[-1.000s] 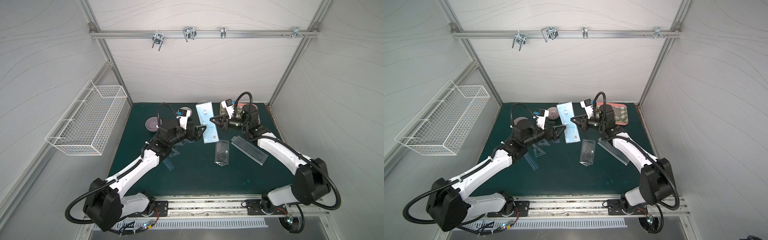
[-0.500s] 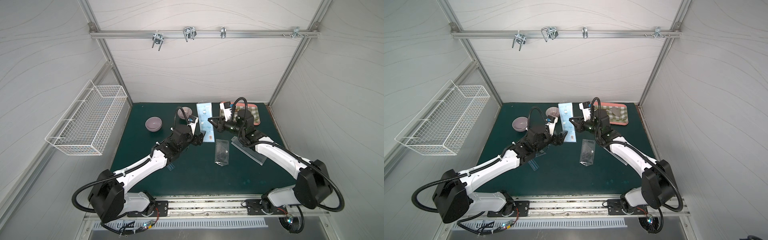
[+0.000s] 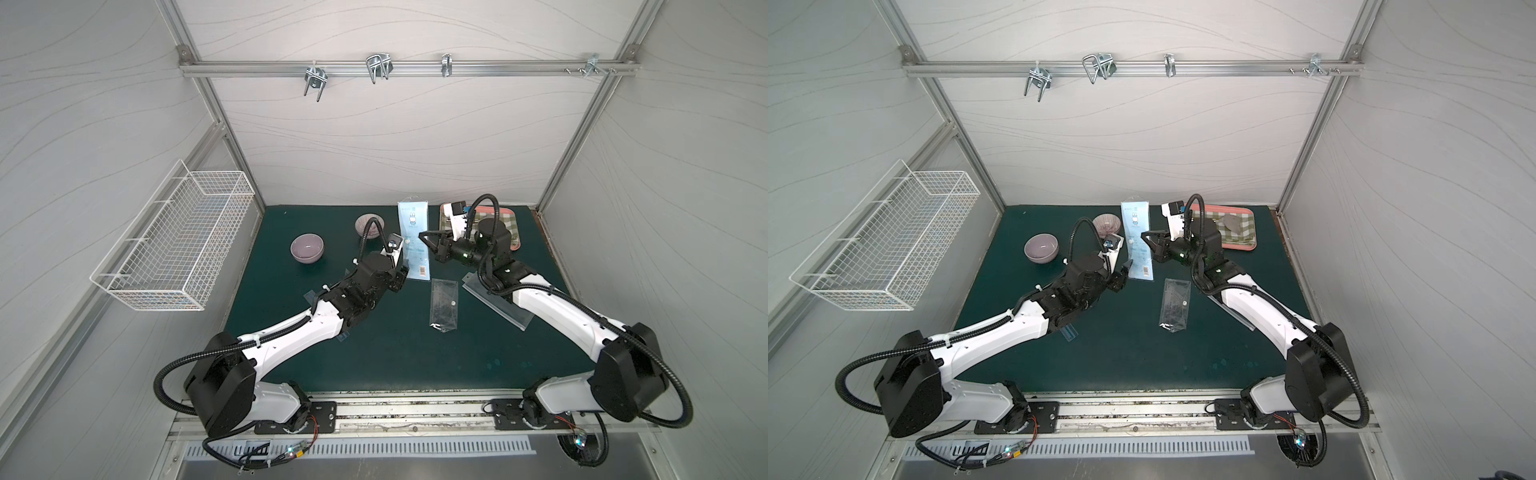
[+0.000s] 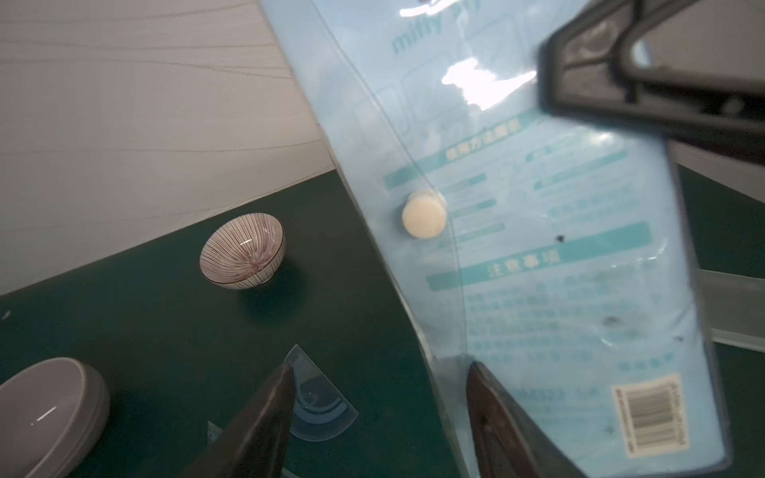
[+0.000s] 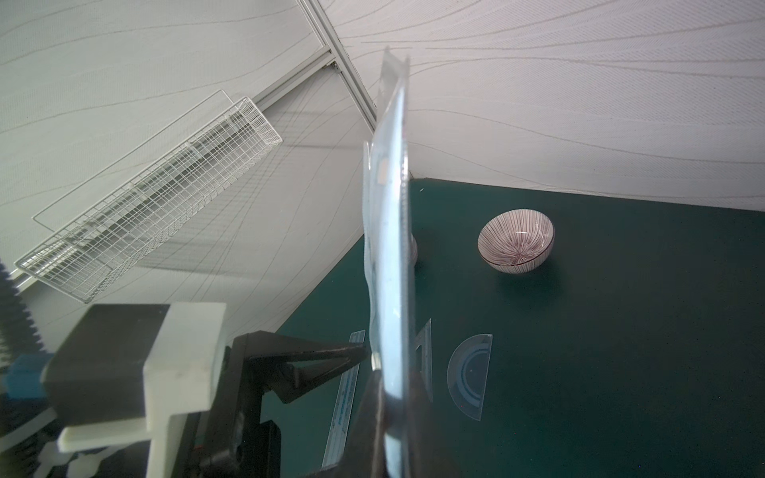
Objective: Open the ruler set and take out the ruler
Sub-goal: Pick up the ruler set bag from the center of the board, then open the ruler set bag.
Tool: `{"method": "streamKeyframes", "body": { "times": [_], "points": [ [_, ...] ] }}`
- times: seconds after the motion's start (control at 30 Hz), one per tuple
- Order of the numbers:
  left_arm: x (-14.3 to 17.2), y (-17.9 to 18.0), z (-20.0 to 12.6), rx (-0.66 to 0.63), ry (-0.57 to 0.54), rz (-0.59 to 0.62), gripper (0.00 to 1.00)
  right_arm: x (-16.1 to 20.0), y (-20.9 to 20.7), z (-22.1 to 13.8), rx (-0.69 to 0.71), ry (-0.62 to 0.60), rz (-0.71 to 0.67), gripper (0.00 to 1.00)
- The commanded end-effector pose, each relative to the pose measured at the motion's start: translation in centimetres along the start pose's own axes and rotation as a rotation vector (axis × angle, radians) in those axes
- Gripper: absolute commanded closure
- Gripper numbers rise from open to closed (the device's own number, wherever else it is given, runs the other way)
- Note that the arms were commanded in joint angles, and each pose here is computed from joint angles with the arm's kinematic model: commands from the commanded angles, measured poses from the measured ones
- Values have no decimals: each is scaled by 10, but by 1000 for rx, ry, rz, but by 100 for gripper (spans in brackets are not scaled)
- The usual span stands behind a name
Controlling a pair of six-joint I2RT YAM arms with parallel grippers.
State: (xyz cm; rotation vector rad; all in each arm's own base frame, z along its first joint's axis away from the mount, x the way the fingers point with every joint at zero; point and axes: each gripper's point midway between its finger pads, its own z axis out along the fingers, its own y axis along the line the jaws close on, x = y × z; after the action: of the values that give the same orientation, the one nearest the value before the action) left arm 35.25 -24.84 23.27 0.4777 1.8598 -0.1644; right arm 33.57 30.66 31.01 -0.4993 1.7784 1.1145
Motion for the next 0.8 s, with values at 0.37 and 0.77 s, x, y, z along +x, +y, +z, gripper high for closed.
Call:
{"method": "streamKeyframes", "body": {
  "times": [0.37,0.77],
  "points": [
    [-57,5,11,-90,-142,38,51,-10,22,-5,-63,-25,0,100],
    [-70,4,13,-93,-165,41,82,-4,19,-2,-57,-8,3,100]
  ]
}}
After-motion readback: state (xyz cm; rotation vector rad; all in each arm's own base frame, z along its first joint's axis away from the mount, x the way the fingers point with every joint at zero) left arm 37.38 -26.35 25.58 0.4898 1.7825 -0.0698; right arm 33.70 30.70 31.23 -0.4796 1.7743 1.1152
